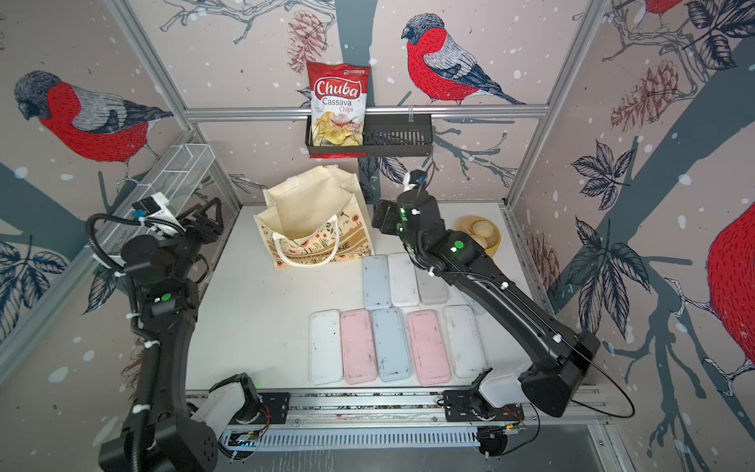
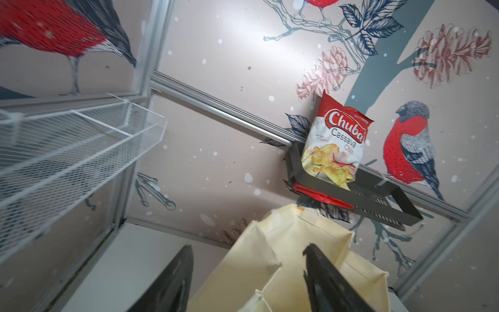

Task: Take out the pencil case from the canvas bag
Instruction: Place the canvas bag at the center of the board, then reset both arms

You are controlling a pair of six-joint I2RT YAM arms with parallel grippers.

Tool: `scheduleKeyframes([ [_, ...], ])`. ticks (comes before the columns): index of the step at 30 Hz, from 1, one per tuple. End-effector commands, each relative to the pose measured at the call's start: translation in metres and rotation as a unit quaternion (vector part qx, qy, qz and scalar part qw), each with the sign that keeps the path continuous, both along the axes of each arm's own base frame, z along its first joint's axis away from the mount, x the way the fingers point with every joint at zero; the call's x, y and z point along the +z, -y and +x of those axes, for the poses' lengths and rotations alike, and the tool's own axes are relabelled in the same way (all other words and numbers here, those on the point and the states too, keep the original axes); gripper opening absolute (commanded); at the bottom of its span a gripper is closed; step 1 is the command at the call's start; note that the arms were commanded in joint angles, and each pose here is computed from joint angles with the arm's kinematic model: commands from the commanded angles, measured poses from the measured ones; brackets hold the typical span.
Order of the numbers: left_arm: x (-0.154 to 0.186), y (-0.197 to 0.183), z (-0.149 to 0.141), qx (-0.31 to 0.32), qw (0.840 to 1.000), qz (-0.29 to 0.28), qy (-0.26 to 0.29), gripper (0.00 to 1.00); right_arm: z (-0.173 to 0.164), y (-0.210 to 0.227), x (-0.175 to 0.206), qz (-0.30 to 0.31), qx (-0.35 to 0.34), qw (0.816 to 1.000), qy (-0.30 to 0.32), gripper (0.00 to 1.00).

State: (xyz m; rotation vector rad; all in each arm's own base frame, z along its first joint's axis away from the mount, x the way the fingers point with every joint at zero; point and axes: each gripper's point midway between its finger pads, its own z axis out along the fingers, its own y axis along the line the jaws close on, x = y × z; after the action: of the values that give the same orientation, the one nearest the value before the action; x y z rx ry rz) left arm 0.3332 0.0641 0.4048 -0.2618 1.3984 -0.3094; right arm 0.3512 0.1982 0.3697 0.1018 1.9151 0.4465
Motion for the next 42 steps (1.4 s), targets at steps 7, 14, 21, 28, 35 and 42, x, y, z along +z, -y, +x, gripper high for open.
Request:
scheduleKeyframes([
  [7,-0.124,-0.017,-0.045,0.114,0.993,0.029,-0.006,0.68,0.003,0.218,-0.144,-0.068,-0.261,0.962,0.037,0.91],
  [14,-0.186,0.007,-0.045,0.131,0.989,0.058,-0.026,0.68,-0.006,0.264,-0.229,-0.113,-0.284,0.952,0.003,0.9],
  [21,-0.229,0.038,-0.034,0.061,0.992,0.104,-0.04,0.69,-0.011,0.224,-0.212,-0.104,-0.175,0.969,0.139,0.9],
  [28,-0.242,0.066,-0.016,-0.015,0.983,0.181,-0.015,0.71,-0.026,0.208,-0.22,-0.134,-0.136,0.962,0.194,0.92],
  [35,-0.251,0.032,-0.009,0.07,0.988,0.132,-0.037,0.95,0.014,0.242,-0.241,-0.148,-0.253,0.951,0.098,1.0],
  [42,-0.253,0.025,-0.007,0.082,0.989,0.118,-0.045,1.0,0.01,0.244,-0.242,-0.147,-0.268,0.947,0.095,1.0],
])
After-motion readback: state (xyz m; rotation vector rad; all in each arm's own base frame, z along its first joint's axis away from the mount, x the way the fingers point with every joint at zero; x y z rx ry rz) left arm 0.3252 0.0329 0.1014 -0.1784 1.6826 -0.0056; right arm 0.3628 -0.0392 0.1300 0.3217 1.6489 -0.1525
